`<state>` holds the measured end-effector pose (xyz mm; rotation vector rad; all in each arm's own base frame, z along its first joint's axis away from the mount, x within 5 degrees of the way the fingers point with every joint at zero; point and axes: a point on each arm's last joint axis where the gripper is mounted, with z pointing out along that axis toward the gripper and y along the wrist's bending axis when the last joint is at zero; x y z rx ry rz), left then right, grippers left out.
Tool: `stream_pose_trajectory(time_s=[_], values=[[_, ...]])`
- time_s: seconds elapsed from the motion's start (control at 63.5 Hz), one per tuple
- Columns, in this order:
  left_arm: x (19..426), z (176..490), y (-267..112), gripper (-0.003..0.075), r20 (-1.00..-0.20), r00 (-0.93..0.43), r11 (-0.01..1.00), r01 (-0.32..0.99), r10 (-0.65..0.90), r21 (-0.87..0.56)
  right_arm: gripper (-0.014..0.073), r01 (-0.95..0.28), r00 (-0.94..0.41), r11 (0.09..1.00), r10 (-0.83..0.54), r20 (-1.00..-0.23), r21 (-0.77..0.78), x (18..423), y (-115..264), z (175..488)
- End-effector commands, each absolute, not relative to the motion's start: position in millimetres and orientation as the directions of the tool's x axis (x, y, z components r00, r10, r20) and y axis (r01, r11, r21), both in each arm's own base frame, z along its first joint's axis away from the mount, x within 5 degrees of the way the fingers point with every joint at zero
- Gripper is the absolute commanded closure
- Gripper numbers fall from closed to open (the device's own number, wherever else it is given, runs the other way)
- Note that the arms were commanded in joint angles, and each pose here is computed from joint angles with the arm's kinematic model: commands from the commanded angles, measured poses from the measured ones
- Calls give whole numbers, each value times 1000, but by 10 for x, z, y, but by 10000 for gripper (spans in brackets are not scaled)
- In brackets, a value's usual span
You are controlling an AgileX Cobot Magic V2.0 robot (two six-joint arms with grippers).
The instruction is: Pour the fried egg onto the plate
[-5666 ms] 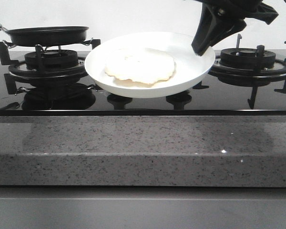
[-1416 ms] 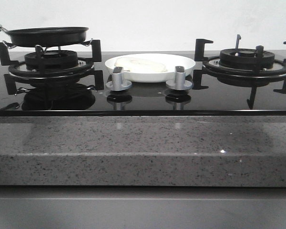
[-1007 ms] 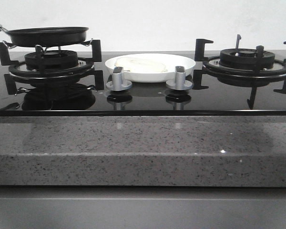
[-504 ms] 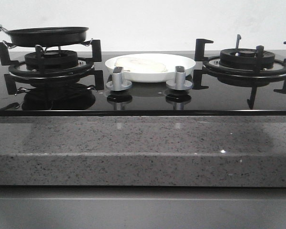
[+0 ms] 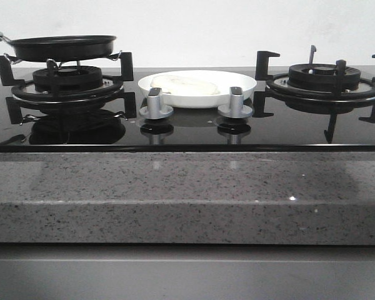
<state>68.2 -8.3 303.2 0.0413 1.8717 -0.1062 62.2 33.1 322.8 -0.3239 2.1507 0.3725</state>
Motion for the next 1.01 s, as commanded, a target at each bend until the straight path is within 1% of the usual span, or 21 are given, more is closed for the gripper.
stream_pose_trajectory(time_s=[0.0,0.094,0.205,0.283,0.409,0.582,0.692,0.74,0.803,0.991], values=[[587,3017,-43,741,-993,-103,997,33,-62,-66,713,-366,-496,921,-72,-865,133,653,331,3336],[519,2762,-28,741,-994,-71,997,3,-79,-79,713,-366,-496,921,-72,-865,133,653,331,3336],[479,2577,-23,741,-995,-38,996,-7,-89,-89,713,-366,-496,921,-72,-865,133,653,331,3336],[455,2476,-20,741,-998,-15,998,-2,-62,-62,713,-366,-496,921,-72,-865,133,653,331,3336],[453,2430,-17,741,-998,47,999,12,-33,-33,713,-366,-497,921,-72,-865,133,652,331,3335],[501,2317,-12,741,-992,106,997,33,-72,-69,713,-366,-498,921,-73,-864,133,652,331,3334],[541,2162,-17,741,-982,158,994,47,-103,-96,713,-366,-498,921,-73,-864,133,652,331,3334],[541,2156,-17,741,-985,136,994,45,-104,-99,713,-366,-499,921,-73,-864,133,651,331,3333],[540,2166,-17,741,-982,156,994,48,-107,-101,713,-366,-498,921,-73,-864,133,652,331,3334],[540,2161,-29,741,-983,148,992,70,-111,-101,713,-366,-498,921,-73,-864,133,652,331,3334]])
